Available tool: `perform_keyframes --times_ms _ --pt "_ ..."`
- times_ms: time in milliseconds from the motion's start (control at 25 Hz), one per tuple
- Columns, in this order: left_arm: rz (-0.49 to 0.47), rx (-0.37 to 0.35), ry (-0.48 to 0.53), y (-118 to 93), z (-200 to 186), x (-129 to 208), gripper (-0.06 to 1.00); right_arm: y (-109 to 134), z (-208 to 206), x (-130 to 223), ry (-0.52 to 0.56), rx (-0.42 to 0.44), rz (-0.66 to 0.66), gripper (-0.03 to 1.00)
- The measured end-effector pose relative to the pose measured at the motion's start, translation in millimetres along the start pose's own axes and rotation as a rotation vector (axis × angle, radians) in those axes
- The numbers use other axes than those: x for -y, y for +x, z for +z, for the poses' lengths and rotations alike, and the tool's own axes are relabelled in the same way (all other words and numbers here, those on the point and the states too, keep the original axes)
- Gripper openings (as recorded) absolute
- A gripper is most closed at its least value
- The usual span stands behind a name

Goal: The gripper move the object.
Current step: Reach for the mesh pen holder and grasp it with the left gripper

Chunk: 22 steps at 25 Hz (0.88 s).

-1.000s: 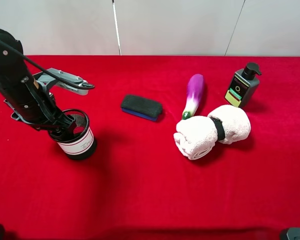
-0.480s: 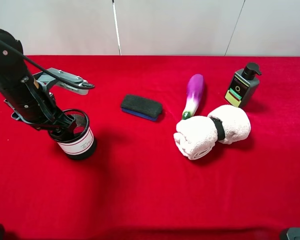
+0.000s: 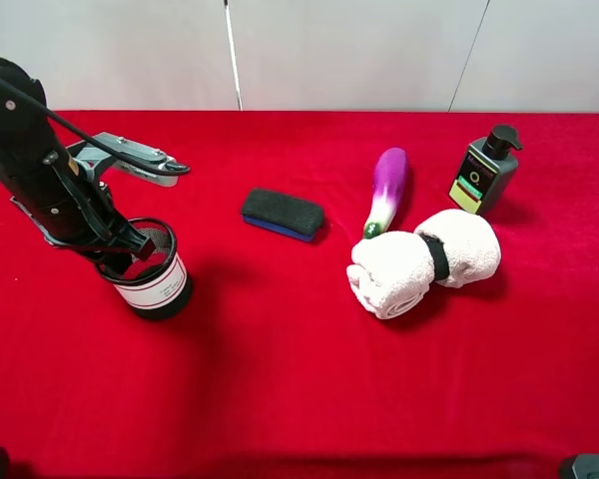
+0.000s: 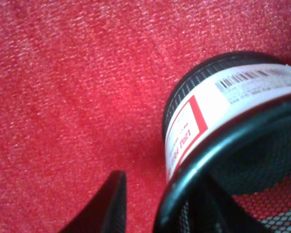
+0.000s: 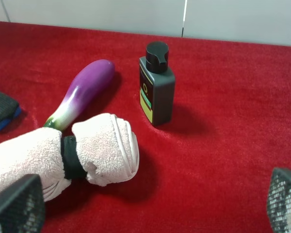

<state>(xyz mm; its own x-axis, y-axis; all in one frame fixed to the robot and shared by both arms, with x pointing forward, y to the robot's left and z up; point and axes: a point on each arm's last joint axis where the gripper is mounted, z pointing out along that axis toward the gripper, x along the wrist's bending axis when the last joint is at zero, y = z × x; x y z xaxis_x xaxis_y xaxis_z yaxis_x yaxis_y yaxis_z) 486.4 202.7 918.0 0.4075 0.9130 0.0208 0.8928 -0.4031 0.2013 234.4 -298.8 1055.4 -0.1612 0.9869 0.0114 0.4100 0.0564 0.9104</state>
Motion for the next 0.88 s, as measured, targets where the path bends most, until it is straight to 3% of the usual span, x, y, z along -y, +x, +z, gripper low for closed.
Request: perform_keyframes --times_ms 360,640,880 --pt "-0.001 0.0 -0.025 0.0 0.0 -2.3 0.26 0.0 0.0 0.0 0.0 0.0 0.0 0.69" --pt "-0.022 0.012 -0.038 -1.1 -0.1 -3.5 0.06 0.0 0.0 0.0 0.0 0.0 0.0 0.69" --pt "-0.038 0.021 -0.04 -1.8 -0.2 -3.8 0.05 0.0 0.0 0.0 0.0 0.0 0.0 0.69"
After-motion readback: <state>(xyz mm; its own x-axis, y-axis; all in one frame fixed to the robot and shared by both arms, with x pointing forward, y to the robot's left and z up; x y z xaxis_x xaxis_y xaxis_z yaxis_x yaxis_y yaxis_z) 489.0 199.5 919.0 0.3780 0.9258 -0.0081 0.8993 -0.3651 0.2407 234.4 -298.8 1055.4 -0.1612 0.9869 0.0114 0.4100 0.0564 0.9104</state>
